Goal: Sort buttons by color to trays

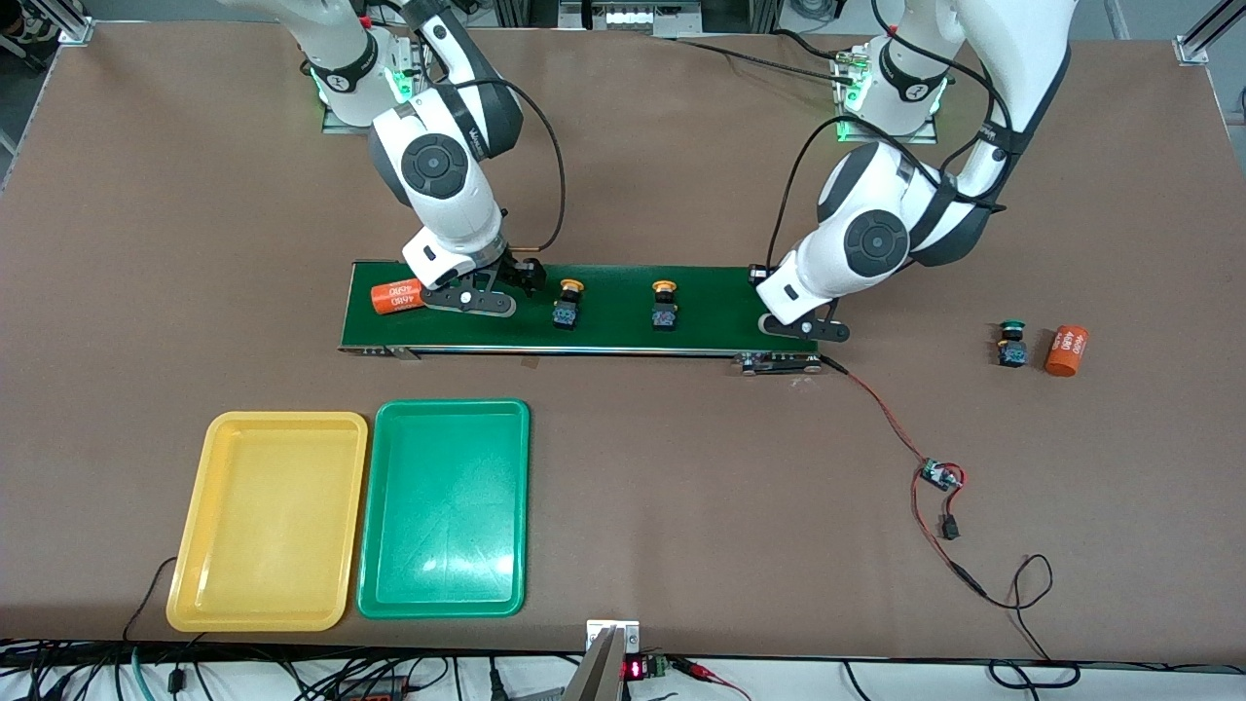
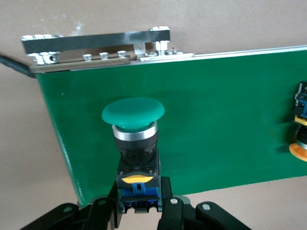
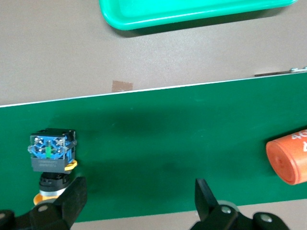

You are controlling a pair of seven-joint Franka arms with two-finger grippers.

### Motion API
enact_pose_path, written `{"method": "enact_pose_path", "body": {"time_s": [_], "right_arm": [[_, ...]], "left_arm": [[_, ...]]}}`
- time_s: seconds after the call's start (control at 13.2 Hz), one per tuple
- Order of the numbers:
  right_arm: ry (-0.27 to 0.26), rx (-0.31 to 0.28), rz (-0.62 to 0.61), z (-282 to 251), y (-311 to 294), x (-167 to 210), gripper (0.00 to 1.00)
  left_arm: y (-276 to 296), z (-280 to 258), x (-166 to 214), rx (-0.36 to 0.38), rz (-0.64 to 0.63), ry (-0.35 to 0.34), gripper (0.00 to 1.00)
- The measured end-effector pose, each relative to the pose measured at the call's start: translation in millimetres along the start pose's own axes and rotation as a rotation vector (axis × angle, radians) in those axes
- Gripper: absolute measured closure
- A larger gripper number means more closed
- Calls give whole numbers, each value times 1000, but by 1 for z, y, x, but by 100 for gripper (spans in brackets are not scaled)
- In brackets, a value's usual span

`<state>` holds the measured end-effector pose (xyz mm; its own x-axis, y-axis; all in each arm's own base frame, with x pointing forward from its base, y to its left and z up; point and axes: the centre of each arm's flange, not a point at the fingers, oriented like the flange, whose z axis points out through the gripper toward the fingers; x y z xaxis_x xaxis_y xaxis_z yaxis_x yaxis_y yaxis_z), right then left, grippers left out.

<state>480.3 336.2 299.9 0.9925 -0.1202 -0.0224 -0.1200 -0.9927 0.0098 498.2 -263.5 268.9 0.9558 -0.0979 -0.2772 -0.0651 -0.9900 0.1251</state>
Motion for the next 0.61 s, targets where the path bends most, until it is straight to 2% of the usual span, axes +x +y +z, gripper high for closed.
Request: {"method": "enact_pose_path", "body": {"time_s": [0.15,0.23,0.3,0.61], "right_arm": [[2,1,0,0,0,0,0],[6,5,0,-2,-1,1,0],[10,10,2,-5,-3,3,0],[-1,32,2,-2,-21,0,0]], "left_arm": [[0,5,1,-1,0,-8,67],[0,8,2,-3,-2,-10,61],[0,11,3,-8,-3,-7,61],[1,-2,5,-14,-2,29,24]]}}
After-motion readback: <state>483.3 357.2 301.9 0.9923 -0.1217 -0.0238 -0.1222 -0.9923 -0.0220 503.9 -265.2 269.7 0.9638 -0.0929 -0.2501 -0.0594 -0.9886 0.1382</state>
